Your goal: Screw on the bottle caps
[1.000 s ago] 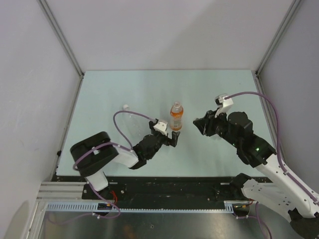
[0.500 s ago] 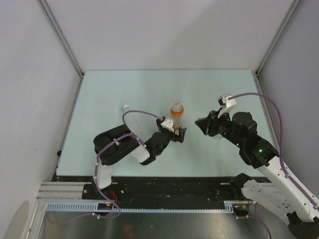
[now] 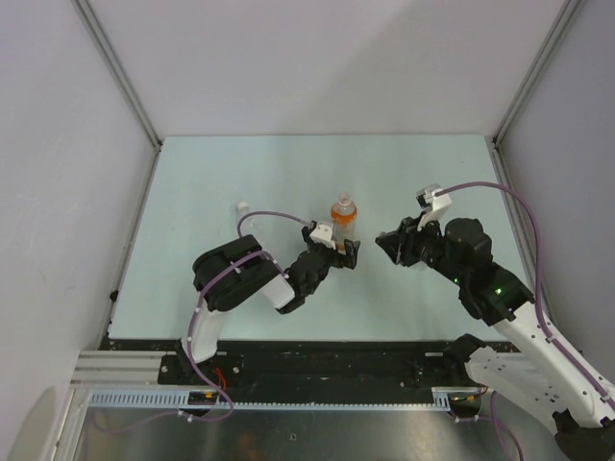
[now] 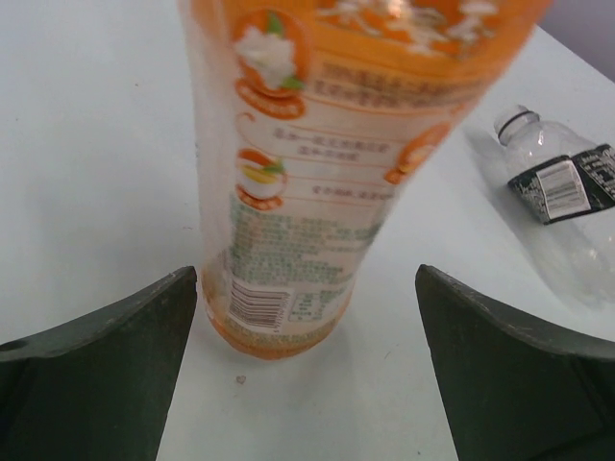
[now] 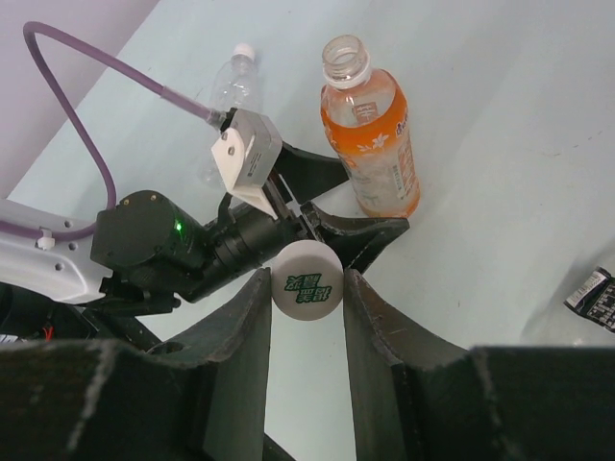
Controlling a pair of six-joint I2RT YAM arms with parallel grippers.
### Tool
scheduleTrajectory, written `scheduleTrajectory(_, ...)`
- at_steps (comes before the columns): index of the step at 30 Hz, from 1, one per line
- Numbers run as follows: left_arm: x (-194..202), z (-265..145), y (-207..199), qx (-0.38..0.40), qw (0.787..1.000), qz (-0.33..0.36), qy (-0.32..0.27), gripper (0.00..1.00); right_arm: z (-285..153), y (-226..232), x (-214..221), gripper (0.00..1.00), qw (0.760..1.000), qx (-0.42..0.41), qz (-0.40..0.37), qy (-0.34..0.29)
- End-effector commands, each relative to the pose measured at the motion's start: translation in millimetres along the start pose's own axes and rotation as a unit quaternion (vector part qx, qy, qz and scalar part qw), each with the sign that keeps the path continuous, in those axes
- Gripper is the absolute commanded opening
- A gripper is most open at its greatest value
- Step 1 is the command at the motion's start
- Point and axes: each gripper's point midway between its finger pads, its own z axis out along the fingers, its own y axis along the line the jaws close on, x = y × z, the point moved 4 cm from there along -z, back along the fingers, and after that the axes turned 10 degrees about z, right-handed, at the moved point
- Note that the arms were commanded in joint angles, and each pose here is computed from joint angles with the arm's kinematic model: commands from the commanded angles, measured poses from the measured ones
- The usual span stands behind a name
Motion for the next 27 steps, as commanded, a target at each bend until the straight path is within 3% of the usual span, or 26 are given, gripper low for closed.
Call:
scheduleTrajectory(1,-20,12,4,-0.024,0.997,-0.055,-0.046,0.98,-3,4,-8,0.09,1.0,-0.013,-0.009,-0.021)
scheduleTrajectory(11,-17,25,0,-0.036,0.998,-0.048,-0.015,0.92,-8,1,-3,0.11,1.0,-0.01,-0.013,-0.016)
scheduleTrajectory(15,-16,26,-2,-0.03,0.999,-0.039,-0.008,0.75,-12,-1,-3,0.11,1.0,-0.005,-0.013,-0.021)
scheduleTrajectory(19,-22,22,-1,-0.023,0.999,-0.024,-0.011,0.49,-16,-1,-4,0.12,1.0,-0.004,-0.015,-0.025)
scheduleTrajectory(24,-66,-6,-4,0.023,0.999,0.026,-0.042,0.37,-18,0,-5,0.12,0.999,-0.008,-0.018,-0.029)
scheduleTrajectory(27,-78,-34,-9,0.085,0.994,0.061,-0.025,0.3,-20,3,-6,0.12,0.999,-0.016,-0.017,-0.033)
